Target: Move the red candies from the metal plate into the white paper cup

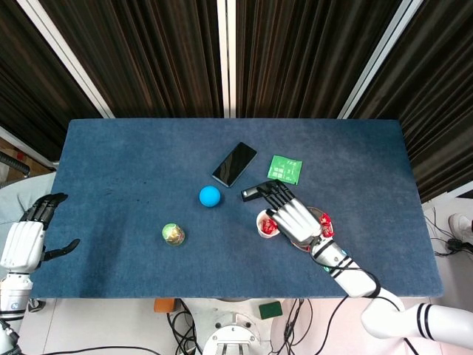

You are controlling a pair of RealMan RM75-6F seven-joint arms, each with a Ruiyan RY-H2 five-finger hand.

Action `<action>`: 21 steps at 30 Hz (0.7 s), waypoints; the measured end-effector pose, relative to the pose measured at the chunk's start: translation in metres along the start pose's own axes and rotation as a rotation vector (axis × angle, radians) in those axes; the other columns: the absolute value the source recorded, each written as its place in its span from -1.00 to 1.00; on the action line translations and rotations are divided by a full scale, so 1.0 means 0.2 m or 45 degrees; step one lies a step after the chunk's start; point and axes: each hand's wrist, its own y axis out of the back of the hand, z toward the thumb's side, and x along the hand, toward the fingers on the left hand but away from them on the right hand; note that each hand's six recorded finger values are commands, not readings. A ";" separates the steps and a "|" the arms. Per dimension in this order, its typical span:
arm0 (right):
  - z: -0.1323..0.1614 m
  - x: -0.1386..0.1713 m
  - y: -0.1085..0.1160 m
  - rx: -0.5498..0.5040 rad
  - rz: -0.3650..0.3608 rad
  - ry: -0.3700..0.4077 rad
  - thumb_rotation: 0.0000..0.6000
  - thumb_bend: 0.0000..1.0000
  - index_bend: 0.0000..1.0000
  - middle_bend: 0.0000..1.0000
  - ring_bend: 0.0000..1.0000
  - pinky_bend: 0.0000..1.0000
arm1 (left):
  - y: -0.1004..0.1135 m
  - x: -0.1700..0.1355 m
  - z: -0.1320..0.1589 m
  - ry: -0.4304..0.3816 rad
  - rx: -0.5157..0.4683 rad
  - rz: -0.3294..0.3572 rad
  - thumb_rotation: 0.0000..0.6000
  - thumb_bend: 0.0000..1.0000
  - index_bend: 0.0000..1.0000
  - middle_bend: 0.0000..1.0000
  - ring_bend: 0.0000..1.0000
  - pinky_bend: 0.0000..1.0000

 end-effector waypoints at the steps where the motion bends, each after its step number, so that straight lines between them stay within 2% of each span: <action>1: 0.01 -0.01 -0.01 0.002 0.004 0.005 1.00 -0.22 0.08 -1.00 -1.00 -1.00 | 0.00 0.00 0.00 0.002 0.000 -0.003 1.00 -0.76 -0.69 -0.73 -0.81 -0.52; 8: 0.04 -0.06 -0.04 0.020 0.036 0.016 1.00 -0.24 0.00 -1.00 -1.00 -1.00 | 0.00 0.01 -0.01 0.001 -0.002 -0.002 1.00 -0.76 -0.69 -0.73 -0.81 -0.52; 13: 0.05 -0.06 -0.05 0.021 0.054 0.021 1.00 -0.29 -0.37 -1.00 -1.00 -1.00 | 0.00 0.01 -0.01 0.005 -0.003 0.002 1.00 -0.76 -0.69 -0.73 -0.81 -0.52; 15: 0.06 -0.06 -0.06 0.016 0.060 0.020 1.00 -0.30 -0.43 -1.00 -1.00 -1.00 | 0.00 0.00 -0.01 0.005 -0.003 0.002 1.00 -0.76 -0.69 -0.73 -0.81 -0.52; 21: 0.05 -0.02 -0.02 0.006 0.032 0.010 1.00 -0.30 -0.46 -1.00 -1.00 -1.00 | 0.00 0.00 -0.01 0.003 -0.002 0.004 1.00 -0.76 -0.69 -0.73 -0.81 -0.52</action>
